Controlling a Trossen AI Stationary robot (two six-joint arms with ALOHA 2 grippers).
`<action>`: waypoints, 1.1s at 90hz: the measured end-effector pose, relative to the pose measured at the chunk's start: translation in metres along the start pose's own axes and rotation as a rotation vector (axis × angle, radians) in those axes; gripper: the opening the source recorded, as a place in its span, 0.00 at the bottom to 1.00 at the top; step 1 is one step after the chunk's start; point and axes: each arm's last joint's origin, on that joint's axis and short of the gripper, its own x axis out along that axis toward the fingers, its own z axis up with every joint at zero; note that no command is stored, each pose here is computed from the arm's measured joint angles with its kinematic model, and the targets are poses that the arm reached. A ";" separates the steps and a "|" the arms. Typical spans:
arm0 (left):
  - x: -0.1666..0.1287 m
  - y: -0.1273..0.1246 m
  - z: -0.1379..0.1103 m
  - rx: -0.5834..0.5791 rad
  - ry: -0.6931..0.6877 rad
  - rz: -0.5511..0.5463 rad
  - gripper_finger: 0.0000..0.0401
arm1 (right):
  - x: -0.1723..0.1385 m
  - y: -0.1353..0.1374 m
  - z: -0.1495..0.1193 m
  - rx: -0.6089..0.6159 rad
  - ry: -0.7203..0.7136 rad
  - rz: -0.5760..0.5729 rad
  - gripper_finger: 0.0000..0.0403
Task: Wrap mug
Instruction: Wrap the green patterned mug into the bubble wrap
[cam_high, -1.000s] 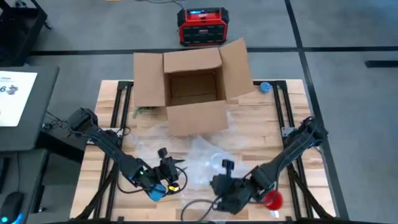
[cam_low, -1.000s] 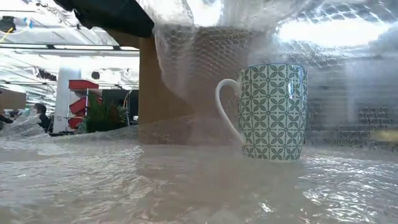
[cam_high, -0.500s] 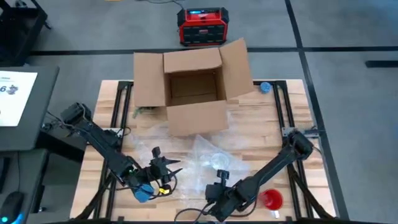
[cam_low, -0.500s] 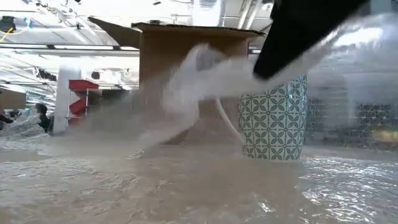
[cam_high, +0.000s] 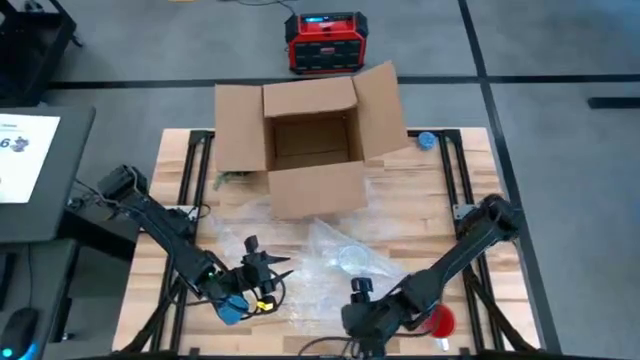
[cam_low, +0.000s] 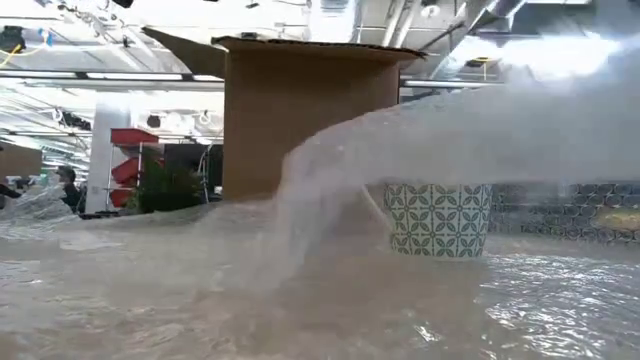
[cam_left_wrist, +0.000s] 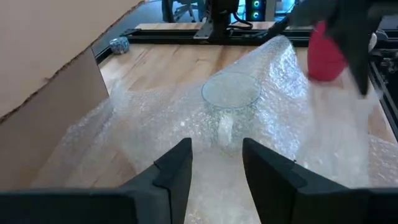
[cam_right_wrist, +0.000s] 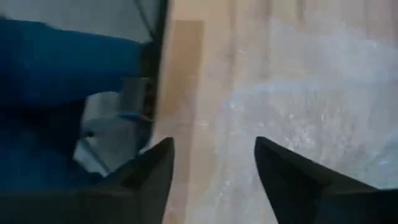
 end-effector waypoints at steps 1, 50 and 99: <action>0.000 0.000 0.000 0.000 0.000 0.000 0.31 | -0.003 -0.002 0.001 0.003 -0.007 -0.010 0.54; 0.000 0.000 -0.001 0.010 0.007 -0.002 0.31 | 0.044 -0.120 -0.003 0.241 0.383 -0.415 0.02; 0.002 0.001 -0.012 -0.023 0.015 -0.008 0.31 | 0.092 -0.139 -0.014 0.186 0.547 -0.305 0.00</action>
